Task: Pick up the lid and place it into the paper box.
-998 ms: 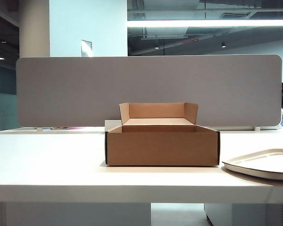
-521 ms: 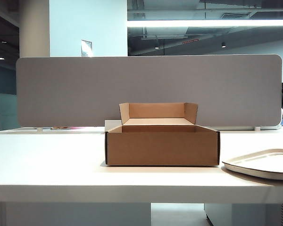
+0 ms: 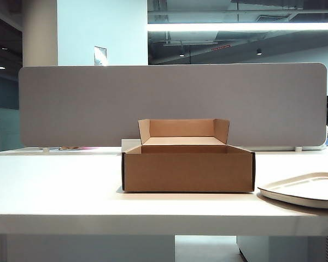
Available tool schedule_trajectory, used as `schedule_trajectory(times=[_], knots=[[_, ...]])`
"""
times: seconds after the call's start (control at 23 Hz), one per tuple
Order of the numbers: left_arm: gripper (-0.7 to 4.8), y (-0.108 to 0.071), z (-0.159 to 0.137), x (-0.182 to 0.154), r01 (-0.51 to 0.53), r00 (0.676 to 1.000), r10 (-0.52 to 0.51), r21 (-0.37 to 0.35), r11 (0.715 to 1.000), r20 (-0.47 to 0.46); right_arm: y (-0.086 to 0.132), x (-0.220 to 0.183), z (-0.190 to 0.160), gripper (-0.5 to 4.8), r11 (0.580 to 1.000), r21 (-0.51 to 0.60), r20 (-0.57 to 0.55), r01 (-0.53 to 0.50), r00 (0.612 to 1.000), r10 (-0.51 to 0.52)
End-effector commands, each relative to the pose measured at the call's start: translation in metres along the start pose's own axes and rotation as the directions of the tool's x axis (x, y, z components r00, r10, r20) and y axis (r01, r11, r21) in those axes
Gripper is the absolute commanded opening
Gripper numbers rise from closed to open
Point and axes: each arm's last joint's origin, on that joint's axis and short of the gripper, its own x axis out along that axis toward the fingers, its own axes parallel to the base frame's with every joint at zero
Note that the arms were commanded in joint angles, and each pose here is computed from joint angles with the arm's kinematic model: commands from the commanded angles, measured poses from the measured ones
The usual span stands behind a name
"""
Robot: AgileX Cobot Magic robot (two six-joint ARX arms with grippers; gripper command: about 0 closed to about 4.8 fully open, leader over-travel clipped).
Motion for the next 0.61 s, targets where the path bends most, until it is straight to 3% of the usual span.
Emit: schedule_trajectory(times=[0.04, 0.61], knots=[[-0.05, 0.000, 0.001, 0.000, 0.006, 1.000, -0.006, 0.001, 1.000, 0.006, 0.002, -0.003, 0.015, -0.02, 1.000, 0.021, 0.030, -0.008, 1.000, 0.008], [-0.05, -0.001, 0.001, 0.000, 0.043, 0.999, -0.043, 0.001, 0.999, 0.002, 0.012, 0.001, 0.085, -0.02, 1.000, -0.016, -0.026, 0.015, 1.000, -0.016]])
